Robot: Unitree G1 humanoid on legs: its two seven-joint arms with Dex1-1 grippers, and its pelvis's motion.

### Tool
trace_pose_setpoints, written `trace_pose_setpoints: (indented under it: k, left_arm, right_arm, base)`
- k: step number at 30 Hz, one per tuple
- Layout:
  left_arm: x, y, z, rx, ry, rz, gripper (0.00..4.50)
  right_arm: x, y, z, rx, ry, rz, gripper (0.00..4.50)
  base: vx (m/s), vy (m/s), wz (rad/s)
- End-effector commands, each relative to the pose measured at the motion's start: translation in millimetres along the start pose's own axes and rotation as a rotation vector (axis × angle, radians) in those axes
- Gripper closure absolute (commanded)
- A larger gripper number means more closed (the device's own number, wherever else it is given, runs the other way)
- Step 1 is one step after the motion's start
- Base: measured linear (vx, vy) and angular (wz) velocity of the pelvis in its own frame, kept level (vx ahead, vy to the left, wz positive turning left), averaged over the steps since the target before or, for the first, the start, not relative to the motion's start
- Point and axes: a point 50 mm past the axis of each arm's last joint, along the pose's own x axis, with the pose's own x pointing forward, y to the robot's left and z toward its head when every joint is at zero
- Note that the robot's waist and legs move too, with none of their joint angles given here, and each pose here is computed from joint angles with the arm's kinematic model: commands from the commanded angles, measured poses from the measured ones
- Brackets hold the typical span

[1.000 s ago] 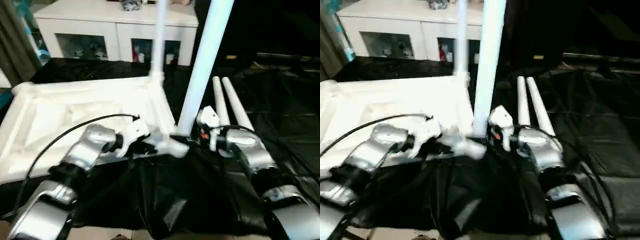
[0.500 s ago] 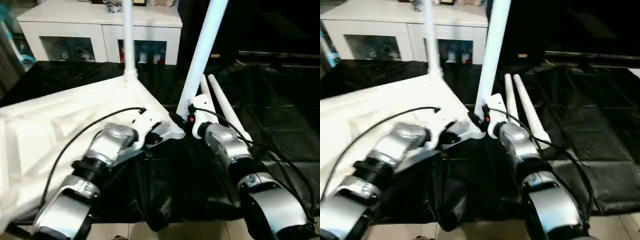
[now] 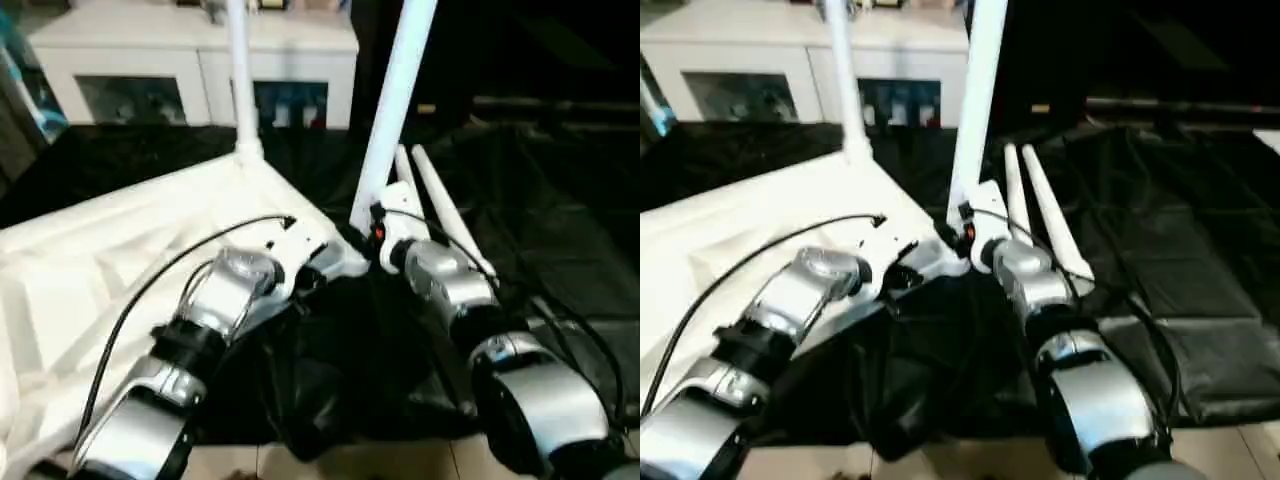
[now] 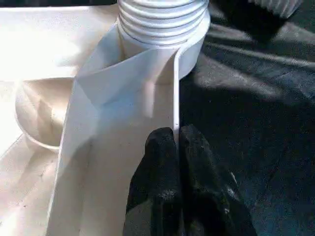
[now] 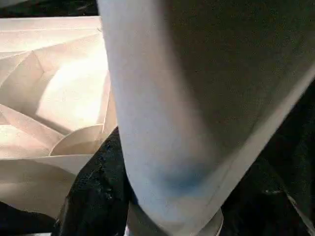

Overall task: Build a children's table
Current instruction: Insert table leg to table base

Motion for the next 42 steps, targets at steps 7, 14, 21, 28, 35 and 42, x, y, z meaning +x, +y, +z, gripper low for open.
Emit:
trace_pose_setpoints:
  k: [7,14,21,28,35,42]
  left_arm:
    - [-14.7,6.3,30.0,0.075,-0.127,0.034,4.5]
    - [-20.3,4.5,29.8,0.131,-0.168,-0.023,4.5]
    - [-26.3,4.2,25.9,0.164,-0.178,-0.064,4.5]
    - [-30.5,5.1,22.1,0.186,-0.192,-0.087,4.5]
    - [-38.3,3.0,13.6,0.23,-0.217,-0.177,4.5]
    - [-46.9,1.5,5.5,0.272,-0.25,-0.266,4.5]
  right_arm:
    - [-12.0,7.1,-62.9,0.074,0.285,0.046,2.57]
    - [-10.8,5.9,-54.3,0.086,0.246,0.084,2.01]
    - [-12.0,-0.5,-41.4,0.079,0.167,0.108,1.38]
    - [-17.1,-6.9,-25.6,0.043,0.077,0.199,0.78]
    - [-28.1,-12.0,-12.7,-0.018,0.016,0.349,0.4]
    - [-48.4,-21.1,-3.7,-0.108,0.0,0.493,0.4]
  base:
    - [0.0,0.0,0.0]
    - [0.0,0.0,0.0]
    - [0.0,0.0,0.0]
    - [0.007,-0.003,0.01]
    - [0.061,-0.017,0.02]
    - [0.0,0.0,0.0]
